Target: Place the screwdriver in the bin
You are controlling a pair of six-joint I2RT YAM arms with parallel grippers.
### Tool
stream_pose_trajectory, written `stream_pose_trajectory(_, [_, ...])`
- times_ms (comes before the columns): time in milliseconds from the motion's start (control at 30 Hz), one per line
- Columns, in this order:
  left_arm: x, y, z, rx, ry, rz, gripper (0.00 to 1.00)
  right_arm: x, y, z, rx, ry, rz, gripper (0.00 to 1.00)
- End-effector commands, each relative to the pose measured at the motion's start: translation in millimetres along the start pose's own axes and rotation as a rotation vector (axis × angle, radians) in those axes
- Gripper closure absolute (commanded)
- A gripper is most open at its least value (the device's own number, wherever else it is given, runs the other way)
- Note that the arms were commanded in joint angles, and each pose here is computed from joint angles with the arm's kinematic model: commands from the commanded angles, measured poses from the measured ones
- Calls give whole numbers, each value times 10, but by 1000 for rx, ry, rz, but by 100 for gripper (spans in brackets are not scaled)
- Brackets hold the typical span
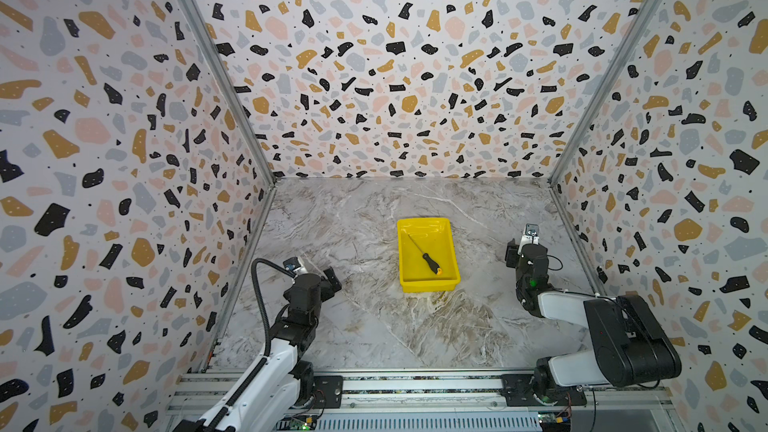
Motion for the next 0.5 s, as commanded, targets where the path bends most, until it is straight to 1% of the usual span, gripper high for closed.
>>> stream_pose_trajectory(0, [-81, 116, -19, -41, -27, -20, 0, 8, 130, -51, -109, 28, 22, 33])
stream_pose_trajectory(67, [-81, 119, -20, -43, -27, -20, 0, -13, 94, -94, -152, 22, 34, 33])
stream_pose_trajectory(133, [-81, 118, -20, -43, -27, -20, 0, 25, 76, -107, -153, 44, 14, 32])
stream_pose_trajectory(200, [-81, 118, -19, -42, -27, -20, 0, 29, 79, -119, -163, 48, 15, 29])
stream_pose_trajectory(233, [-81, 119, -18, -44, -26, -20, 0, 29, 78, -121, -163, 50, 14, 26])
stream_pose_trajectory(267, [-83, 121, -19, -44, -27, -19, 0, 35, 74, -120, -162, 54, 14, 19])
stream_pose_trajectory(300, [-75, 115, -16, -42, -24, -20, 0, 38, 81, -125, -168, 58, 14, 0])
stream_pose_trajectory(467, [-75, 115, -14, -42, -23, -21, 0, 36, 78, -219, -213, 86, 18, 1])
Point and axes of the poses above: each gripper's point midway between its finger pads, its own z axis out along the fingers, its own x axis along the line the jaws close on, y = z × x, the point moved 4 cm from there along -z, back along the fingers, and after that the axes turned 7 degrees about -z, right-handed, at the moved point
